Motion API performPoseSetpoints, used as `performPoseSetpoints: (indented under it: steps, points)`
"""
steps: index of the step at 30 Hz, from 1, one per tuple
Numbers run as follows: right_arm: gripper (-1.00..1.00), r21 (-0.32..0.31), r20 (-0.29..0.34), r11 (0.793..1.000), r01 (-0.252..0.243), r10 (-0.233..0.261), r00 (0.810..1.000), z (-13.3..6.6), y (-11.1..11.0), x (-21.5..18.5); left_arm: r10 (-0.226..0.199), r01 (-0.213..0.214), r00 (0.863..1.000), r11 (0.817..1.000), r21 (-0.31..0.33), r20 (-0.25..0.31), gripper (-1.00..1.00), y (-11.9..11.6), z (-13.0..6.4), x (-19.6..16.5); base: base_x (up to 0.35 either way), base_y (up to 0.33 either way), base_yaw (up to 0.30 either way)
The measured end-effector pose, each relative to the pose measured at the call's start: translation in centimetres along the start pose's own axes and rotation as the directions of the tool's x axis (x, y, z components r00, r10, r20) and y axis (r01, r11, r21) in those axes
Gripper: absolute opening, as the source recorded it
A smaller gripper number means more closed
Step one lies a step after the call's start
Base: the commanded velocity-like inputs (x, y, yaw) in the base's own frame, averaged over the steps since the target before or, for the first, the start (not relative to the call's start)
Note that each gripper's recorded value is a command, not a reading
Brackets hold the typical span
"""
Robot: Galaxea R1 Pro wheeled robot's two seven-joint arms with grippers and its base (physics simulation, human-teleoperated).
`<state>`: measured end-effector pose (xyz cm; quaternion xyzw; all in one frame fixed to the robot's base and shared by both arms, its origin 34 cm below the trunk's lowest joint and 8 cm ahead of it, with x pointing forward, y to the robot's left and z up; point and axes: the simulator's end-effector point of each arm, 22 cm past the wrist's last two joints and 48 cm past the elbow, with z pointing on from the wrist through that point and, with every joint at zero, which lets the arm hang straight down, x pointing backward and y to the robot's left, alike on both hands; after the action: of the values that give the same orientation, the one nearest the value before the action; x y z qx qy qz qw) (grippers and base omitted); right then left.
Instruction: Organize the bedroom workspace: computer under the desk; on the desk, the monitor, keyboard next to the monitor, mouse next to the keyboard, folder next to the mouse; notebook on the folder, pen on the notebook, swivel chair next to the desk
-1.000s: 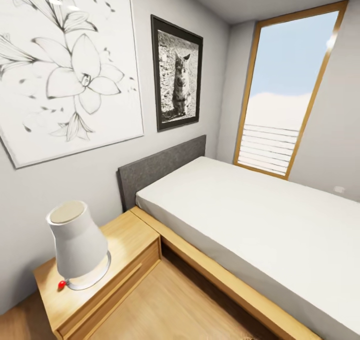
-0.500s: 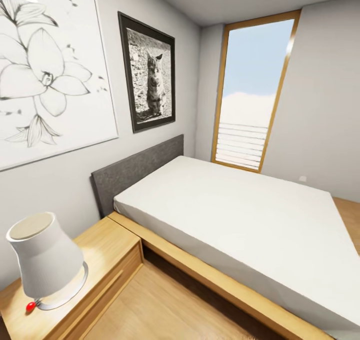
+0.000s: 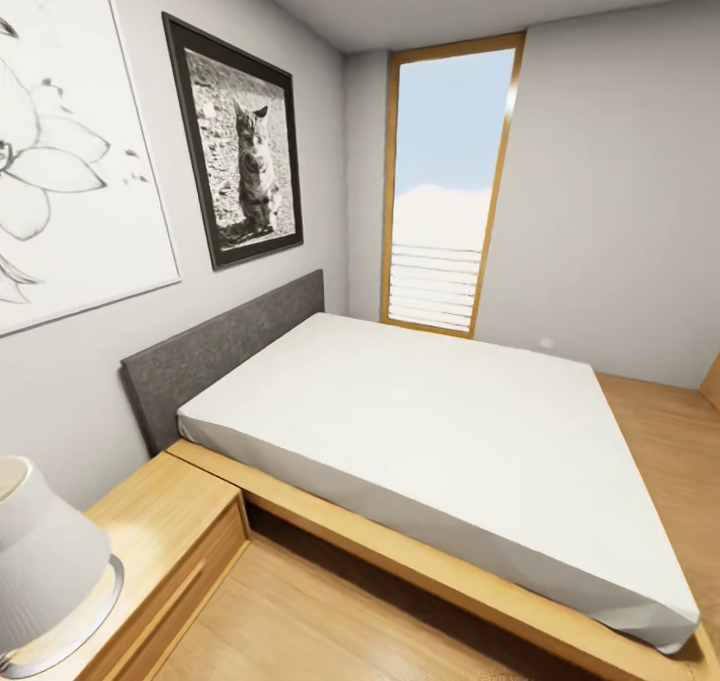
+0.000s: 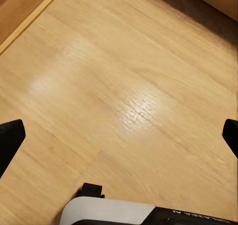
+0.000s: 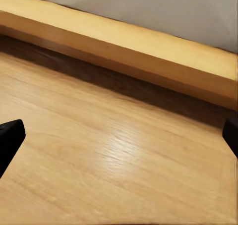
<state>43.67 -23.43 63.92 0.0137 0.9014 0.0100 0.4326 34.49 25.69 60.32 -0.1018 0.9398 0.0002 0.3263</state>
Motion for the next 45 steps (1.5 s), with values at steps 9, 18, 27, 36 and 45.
performPoseSetpoints:
  steps: [9,18,27,36,45]
  points:
    - [1.00,0.000,0.000,1.000,0.000,0.000,1.000,0.00,-0.03,0.00,0.000,0.000,1.000,1.000,0.000,-0.001,1.00,0.00,0.00,0.01,0.000,0.000,-0.300]
    - [1.00,0.000,0.000,1.000,0.001,-0.001,1.000,0.00,-0.04,0.00,0.000,0.000,1.000,1.000,-0.001,-0.002,1.00,0.02,0.00,0.05,0.000,0.000,-0.300]
    - [1.00,-0.001,0.000,1.000,0.001,-0.001,1.000,0.00,0.06,0.00,0.000,0.000,1.000,1.000,-0.001,-0.002,1.00,0.03,0.00,0.06,0.000,0.000,-0.300]
    - [1.00,-0.002,0.000,1.000,0.001,-0.001,1.000,-0.01,0.10,0.01,0.000,0.000,1.000,1.000,-0.002,-0.003,1.00,0.05,0.00,0.06,0.000,0.000,-0.300]
    - [1.00,-0.002,0.000,1.000,0.001,-0.001,1.000,0.00,0.12,0.00,-0.001,0.001,1.000,1.000,-0.003,-0.004,1.00,0.11,-0.02,0.11,0.000,0.000,-0.300]
